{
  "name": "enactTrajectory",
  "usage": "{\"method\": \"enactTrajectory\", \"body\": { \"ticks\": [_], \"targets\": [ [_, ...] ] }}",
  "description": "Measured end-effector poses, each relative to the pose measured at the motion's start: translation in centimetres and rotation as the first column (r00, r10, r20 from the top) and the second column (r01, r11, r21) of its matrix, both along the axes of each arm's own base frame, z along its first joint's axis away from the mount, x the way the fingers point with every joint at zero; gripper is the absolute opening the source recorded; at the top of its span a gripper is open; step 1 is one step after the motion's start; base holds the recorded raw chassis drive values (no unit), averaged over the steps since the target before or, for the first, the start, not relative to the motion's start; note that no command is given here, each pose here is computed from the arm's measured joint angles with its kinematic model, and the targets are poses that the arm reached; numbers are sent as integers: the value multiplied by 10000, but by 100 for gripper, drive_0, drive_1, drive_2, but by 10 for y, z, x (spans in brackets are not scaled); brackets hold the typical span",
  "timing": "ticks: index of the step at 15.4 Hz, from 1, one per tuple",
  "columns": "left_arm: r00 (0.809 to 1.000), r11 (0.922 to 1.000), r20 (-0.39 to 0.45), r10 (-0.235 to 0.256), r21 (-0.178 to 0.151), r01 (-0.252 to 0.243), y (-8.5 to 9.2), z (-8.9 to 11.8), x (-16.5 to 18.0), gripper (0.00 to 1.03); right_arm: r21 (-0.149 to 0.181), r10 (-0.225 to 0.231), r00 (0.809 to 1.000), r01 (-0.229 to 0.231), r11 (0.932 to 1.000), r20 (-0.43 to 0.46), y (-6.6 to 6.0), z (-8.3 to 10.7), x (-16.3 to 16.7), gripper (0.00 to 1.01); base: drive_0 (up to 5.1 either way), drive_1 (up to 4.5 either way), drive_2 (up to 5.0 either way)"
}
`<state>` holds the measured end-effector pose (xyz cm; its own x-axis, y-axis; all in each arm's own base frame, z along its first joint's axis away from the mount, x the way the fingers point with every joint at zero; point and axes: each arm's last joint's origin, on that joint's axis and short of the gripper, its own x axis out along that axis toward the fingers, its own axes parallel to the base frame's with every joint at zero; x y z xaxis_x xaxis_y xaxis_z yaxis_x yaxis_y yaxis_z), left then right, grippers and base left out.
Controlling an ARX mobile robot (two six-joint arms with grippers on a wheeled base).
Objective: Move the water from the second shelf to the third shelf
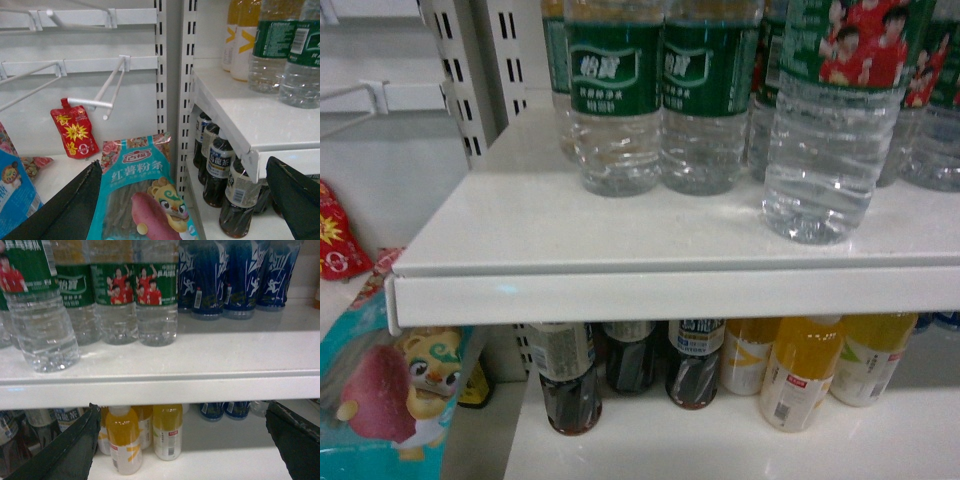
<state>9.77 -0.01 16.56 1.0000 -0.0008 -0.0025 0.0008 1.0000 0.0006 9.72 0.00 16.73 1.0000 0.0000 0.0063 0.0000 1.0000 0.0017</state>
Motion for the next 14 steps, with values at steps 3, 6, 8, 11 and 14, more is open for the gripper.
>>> {"method": "enactTrajectory", "body": {
  "ticks": [3,6,8,11,14],
  "targets": [
    [10000,10000,-8,-4,0,4,0,0,0,98,4,0,10000,0,10000,-8,0,0,0,98,0,0,0],
    [10000,10000,-8,0,0,0,0,0,0,98,-8,0,10000,0,10000,-11,0,0,0,98,0,0,0],
    [10000,10000,-8,0,0,0,0,0,0,98,-15,-4,10000,4,10000,-8,0,0,0,98,0,0,0],
    [10000,10000,-46,11,0,-11,0,0,0,98,-27,7,10000,-8,10000,-65,0,-1,0,98,0,0,0],
    [10000,10000,-38,0,0,0,0,0,0,98,-27,4,10000,-4,10000,-38,0,0,0,98,0,0,0]
  ]
}}
